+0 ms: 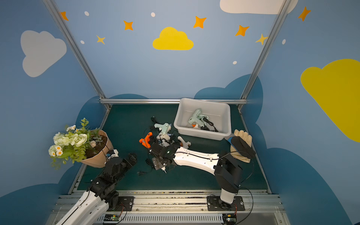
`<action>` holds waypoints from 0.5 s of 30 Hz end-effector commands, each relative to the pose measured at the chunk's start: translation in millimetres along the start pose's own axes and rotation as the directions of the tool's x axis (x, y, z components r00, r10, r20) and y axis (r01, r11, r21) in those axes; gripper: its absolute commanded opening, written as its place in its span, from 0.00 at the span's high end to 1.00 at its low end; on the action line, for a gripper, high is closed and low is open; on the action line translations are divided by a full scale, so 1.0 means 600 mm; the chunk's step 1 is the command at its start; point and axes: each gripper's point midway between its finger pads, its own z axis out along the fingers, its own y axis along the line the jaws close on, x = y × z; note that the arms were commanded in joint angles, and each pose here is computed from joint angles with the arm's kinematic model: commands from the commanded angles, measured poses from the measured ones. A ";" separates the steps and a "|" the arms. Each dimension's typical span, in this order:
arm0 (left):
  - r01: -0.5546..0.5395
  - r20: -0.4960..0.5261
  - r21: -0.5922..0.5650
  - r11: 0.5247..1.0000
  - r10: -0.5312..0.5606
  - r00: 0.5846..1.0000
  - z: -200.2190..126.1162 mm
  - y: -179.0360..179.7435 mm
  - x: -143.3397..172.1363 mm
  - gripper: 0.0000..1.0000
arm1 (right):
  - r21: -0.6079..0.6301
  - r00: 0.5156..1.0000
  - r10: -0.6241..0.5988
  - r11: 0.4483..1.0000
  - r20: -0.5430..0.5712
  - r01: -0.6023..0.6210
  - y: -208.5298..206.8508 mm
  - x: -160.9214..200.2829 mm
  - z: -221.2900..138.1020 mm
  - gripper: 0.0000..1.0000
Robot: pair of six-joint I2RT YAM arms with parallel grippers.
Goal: Put the hot melt glue gun into the storage box
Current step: Pick up the hot melt adhesive gun from the center of the board.
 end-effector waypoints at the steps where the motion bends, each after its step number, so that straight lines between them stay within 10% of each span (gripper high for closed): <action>1: 0.017 0.029 -0.011 1.000 -0.016 0.999 -0.005 0.008 -0.007 0.00 | 0.043 0.995 -0.081 0.996 -0.054 0.084 0.008 0.010 0.008 0.02; 15: 0.008 0.005 -0.003 1.000 -0.008 1.000 0.003 0.003 -0.002 0.00 | 0.222 0.973 -0.112 0.962 -0.204 0.157 -0.024 0.039 0.065 0.18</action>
